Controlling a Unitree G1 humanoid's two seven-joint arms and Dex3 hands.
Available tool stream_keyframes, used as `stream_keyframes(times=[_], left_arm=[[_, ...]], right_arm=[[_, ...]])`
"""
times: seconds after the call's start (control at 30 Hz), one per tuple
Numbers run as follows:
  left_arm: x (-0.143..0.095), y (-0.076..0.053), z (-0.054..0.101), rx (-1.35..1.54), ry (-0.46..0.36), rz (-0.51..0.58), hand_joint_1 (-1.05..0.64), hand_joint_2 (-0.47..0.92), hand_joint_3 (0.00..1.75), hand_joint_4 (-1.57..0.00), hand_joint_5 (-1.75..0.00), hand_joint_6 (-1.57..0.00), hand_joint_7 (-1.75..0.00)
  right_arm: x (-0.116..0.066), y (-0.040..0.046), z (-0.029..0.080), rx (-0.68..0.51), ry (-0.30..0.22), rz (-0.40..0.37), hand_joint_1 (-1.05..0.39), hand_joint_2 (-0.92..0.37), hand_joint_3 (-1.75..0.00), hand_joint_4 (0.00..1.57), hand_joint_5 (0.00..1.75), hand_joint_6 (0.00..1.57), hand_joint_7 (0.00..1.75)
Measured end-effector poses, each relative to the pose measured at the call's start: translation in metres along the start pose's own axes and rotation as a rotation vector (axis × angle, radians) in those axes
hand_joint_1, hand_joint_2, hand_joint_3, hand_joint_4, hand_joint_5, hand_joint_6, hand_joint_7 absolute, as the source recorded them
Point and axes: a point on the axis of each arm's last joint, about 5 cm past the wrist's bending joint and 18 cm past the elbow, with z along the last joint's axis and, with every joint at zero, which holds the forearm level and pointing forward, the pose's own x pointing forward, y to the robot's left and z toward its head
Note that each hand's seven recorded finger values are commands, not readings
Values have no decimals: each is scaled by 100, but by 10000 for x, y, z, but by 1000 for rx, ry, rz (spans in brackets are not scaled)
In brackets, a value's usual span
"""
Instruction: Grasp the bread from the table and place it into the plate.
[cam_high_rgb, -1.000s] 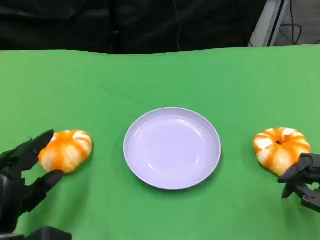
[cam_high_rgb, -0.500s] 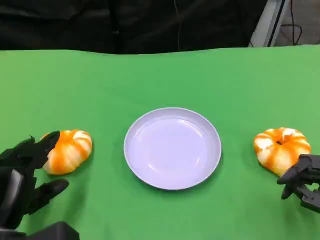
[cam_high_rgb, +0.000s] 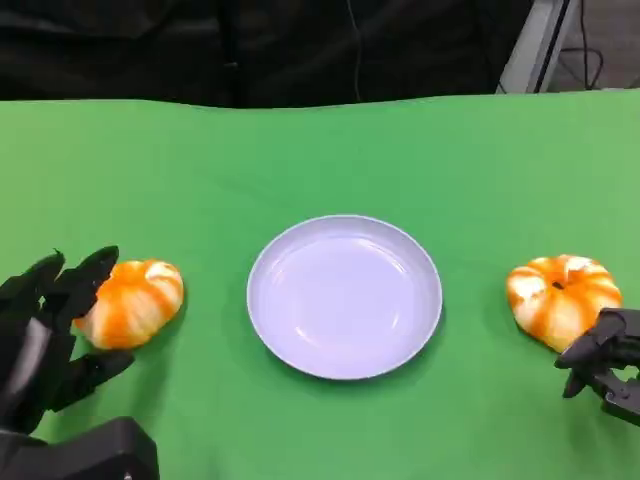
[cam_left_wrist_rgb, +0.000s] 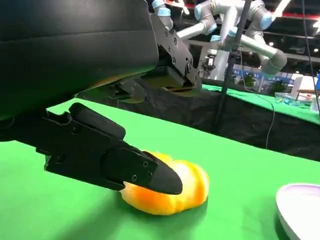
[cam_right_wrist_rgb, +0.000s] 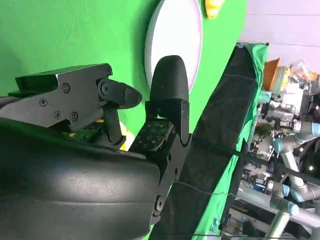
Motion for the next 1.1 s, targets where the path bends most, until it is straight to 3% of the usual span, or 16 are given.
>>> stream_keyframes(times=[0.47, 1.1], left_arm=[[118, 6, -25, 41, -6, -40, -70, 84, 1, -36, 0, -37, 0], [273, -62, -111, 29, 22, -175, -76, 83, 0, -34, 0, -32, 0]], right_arm=[[-1, -3, -6, 13, 6, 6, 8, -89, -52, 88, 135, 96, 91], [-2, -4, -5, 12, 5, 6, 8, -89, -51, 87, 136, 96, 90]])
